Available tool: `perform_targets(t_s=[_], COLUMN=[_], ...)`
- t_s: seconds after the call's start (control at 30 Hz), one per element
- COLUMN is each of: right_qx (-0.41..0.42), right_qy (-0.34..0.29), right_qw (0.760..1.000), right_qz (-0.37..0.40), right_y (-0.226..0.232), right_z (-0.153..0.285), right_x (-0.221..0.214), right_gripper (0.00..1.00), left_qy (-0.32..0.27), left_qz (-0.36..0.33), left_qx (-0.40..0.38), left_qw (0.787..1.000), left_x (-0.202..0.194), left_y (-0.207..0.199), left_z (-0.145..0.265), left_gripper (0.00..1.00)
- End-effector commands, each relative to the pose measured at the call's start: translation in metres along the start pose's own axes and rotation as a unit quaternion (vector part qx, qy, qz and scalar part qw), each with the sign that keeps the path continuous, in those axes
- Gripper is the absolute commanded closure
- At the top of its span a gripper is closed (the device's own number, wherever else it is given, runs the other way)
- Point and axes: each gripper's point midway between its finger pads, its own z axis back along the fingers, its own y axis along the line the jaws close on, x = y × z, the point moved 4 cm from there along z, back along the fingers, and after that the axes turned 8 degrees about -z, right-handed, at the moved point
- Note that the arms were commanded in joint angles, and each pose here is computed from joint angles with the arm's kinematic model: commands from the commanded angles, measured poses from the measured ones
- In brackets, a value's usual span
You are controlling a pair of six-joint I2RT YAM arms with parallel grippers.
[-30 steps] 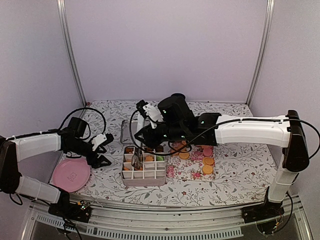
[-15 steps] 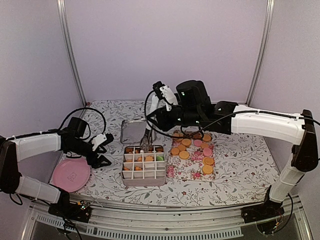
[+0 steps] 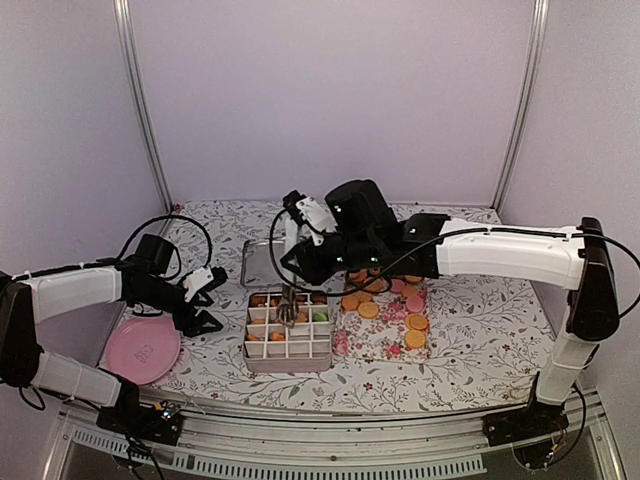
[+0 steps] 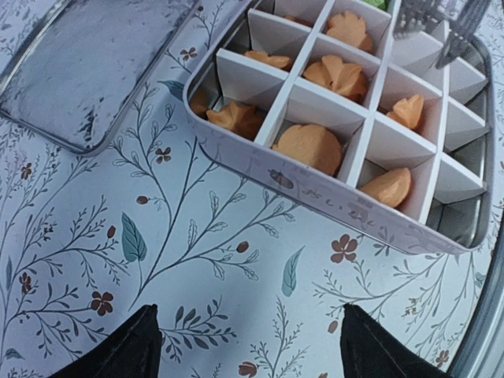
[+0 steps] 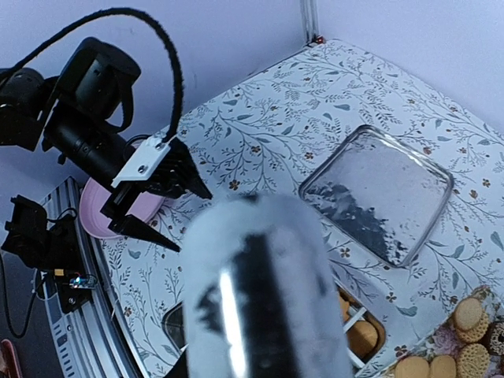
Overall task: Pack the cookies
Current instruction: Pick up the fake cookies from the plate.
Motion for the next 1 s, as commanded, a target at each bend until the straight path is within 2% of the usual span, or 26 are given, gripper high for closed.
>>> perform_targets(t_s=[0.0,0.13,0.33,0.97], right_qx=[-0.053,-0.120,-0.177,-0.155], right_qy=[-0.085,-0.104,-0.089,-0.018], right_qw=[0.995,0.987,0.979,0.986], right_qz=[-0.020,-0.032,-0.052,-0.060], right_y=[-0.044,-0.094,-0.143,-0.160], right_z=[0.052,0.078,0.085,0.030], right_x=[0.054,0.056,0.032,-0.013], right_gripper=[0.70,0.66,0.66,0.62], left_qy=[-0.005,-0.007,-0.006,-0.003], left_qz=[0.001,0.000,0.001,-0.002], left_qx=[0.001,0.004,0.003,0.008], left_qw=[1.000,1.000,1.000,1.000], left_x=[0.001,0.002,0.002,0.003], left_y=[0.001,0.001,0.002,0.002], left_z=[0.003,0.004,0.003,0.006], left_gripper=[0.21,0.21,0.20,0.20])
